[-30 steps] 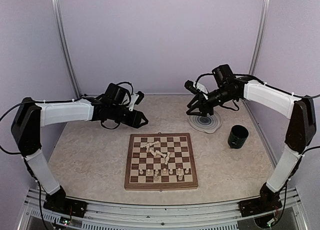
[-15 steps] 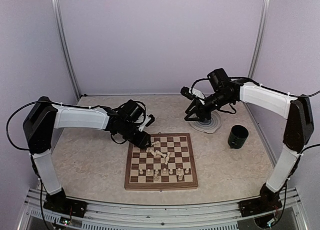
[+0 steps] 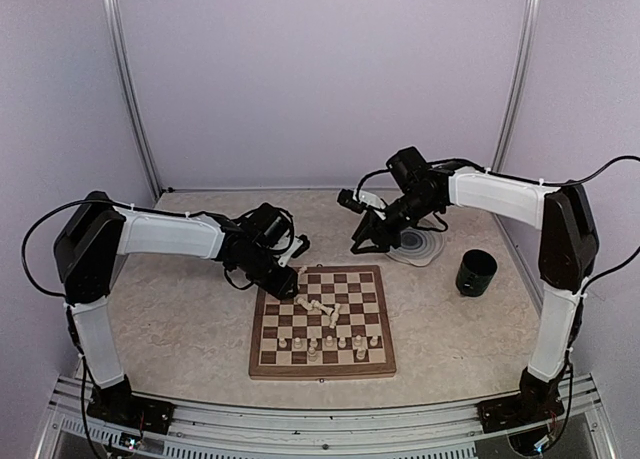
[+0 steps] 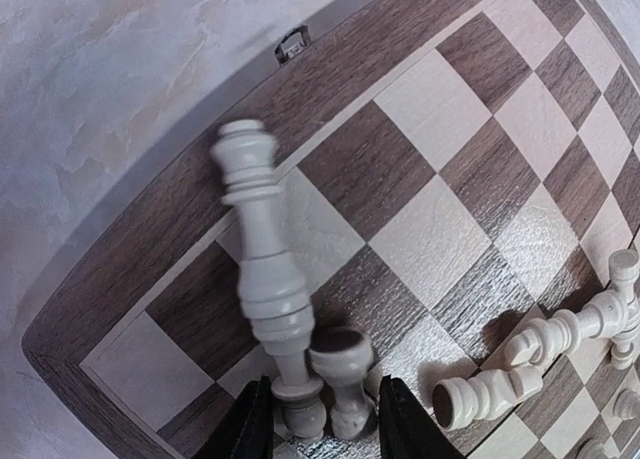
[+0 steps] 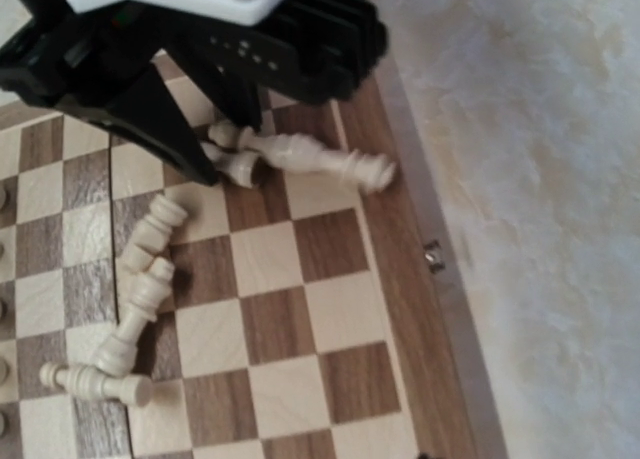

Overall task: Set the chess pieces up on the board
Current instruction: Adjust the chess pile on the chessboard.

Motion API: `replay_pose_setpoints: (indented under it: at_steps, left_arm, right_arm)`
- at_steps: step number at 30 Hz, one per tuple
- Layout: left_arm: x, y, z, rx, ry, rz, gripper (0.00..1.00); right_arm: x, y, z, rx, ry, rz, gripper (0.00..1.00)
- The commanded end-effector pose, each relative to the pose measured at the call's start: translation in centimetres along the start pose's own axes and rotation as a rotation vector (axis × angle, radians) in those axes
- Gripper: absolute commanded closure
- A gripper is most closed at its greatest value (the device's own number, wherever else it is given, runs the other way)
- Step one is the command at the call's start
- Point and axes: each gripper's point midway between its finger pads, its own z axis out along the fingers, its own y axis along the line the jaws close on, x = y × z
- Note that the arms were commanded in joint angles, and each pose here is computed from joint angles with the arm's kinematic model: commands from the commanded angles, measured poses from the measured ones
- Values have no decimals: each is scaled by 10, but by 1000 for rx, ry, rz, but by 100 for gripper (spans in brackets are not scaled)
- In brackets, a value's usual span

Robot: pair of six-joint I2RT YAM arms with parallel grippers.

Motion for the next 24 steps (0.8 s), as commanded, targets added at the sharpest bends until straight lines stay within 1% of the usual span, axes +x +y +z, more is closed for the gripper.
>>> replay_pose_setpoints:
  at_steps: [1,7,13,17,21,23,24]
  left_arm:
    - [0,-5,6,33,19,2,65]
    - [1,-1,8,46,18,-7,69]
    - [0,3,0,46,-23,14,72]
    - [0,0,-5,54,-39,26,73]
    - [2,-6,-1,93,-25,22,73]
    - [2,-6,0,101,-27,11,71]
    - [2,-5,0,105,-28,0,69]
  right_arm:
    - [-3,14,23,-56,35,-13,60]
    - [4,20,56,-116,61,-50,59]
    - [-2,15,73,-162,33,20,59]
    - [5,15,79,-169,40,25,57]
    - [10,8,83,-137,48,-39,55]
    - [10,4,85,-123,49,-56,54]
    - [10,3,86,-122,50,-56,54]
